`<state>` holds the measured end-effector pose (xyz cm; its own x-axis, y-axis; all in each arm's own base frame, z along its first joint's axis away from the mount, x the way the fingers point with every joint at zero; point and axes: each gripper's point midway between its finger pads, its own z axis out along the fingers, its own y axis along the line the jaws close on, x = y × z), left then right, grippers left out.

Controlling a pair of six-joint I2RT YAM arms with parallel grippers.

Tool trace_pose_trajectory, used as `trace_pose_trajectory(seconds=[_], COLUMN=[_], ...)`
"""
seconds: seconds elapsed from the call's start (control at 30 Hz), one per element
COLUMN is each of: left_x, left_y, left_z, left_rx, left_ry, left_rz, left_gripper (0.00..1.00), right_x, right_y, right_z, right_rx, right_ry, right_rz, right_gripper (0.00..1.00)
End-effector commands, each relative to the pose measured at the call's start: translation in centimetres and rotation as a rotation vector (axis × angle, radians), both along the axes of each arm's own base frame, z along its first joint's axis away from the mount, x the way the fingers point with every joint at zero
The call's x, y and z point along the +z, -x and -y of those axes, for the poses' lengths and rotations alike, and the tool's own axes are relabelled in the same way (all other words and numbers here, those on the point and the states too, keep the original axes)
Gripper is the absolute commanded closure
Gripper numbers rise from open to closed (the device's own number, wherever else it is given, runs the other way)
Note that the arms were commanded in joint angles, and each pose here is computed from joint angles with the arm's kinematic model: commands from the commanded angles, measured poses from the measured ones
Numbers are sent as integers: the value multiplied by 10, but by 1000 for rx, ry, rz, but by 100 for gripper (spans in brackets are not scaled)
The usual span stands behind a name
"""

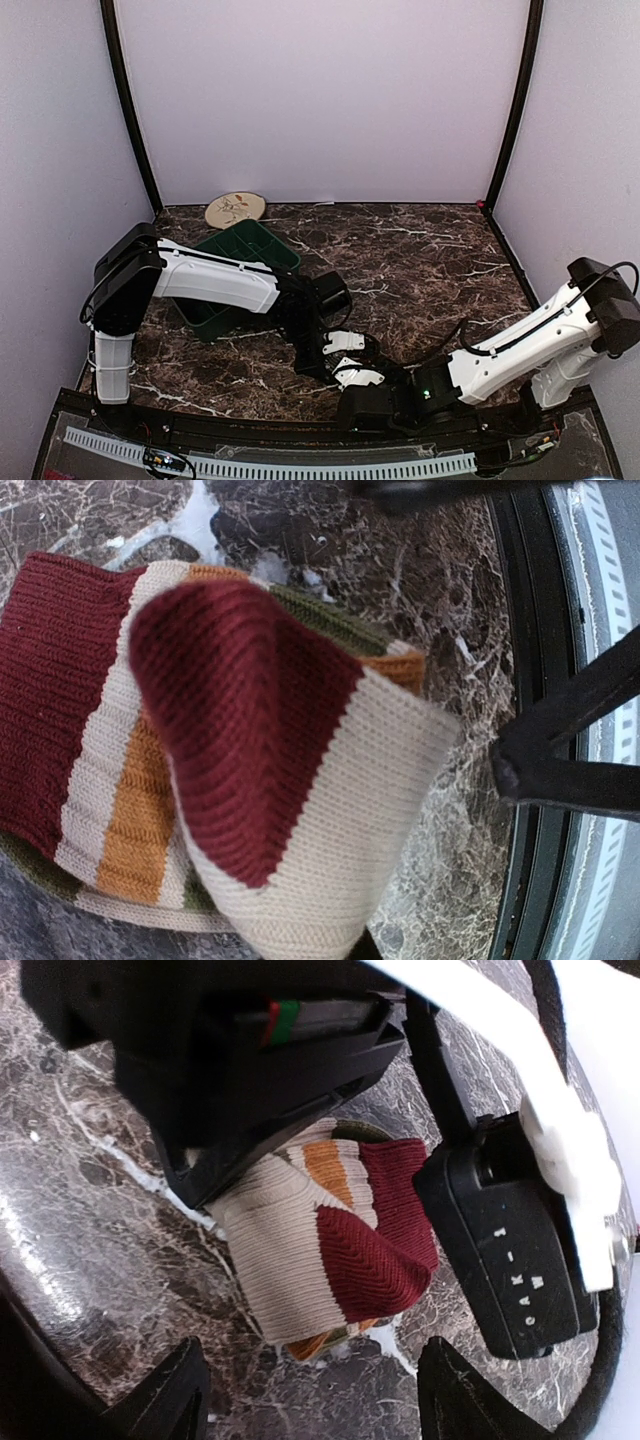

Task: Roll the socks
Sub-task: Roll the sock at the center of the board.

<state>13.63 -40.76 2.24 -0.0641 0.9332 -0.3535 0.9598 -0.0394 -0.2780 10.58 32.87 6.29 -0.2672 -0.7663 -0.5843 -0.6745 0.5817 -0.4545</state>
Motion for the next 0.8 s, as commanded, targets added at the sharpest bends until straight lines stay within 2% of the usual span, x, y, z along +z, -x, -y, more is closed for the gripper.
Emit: trace_pose_trajectory(seconds=[0.0,0.77], left_x=[-16,-15], left_y=[12,19], left_z=[-17,-16], left_rx=[-8,-9], left_ry=[-91,-80], left_rz=[-49,-92], left_gripper=[100,100], right_x=[-2,-10], right_y=[-10,-30], right_z=[-5,-20], right_rx=[18,82], right_ry=[-9,-37], right_rz=[15,-17], right_gripper=[31,32])
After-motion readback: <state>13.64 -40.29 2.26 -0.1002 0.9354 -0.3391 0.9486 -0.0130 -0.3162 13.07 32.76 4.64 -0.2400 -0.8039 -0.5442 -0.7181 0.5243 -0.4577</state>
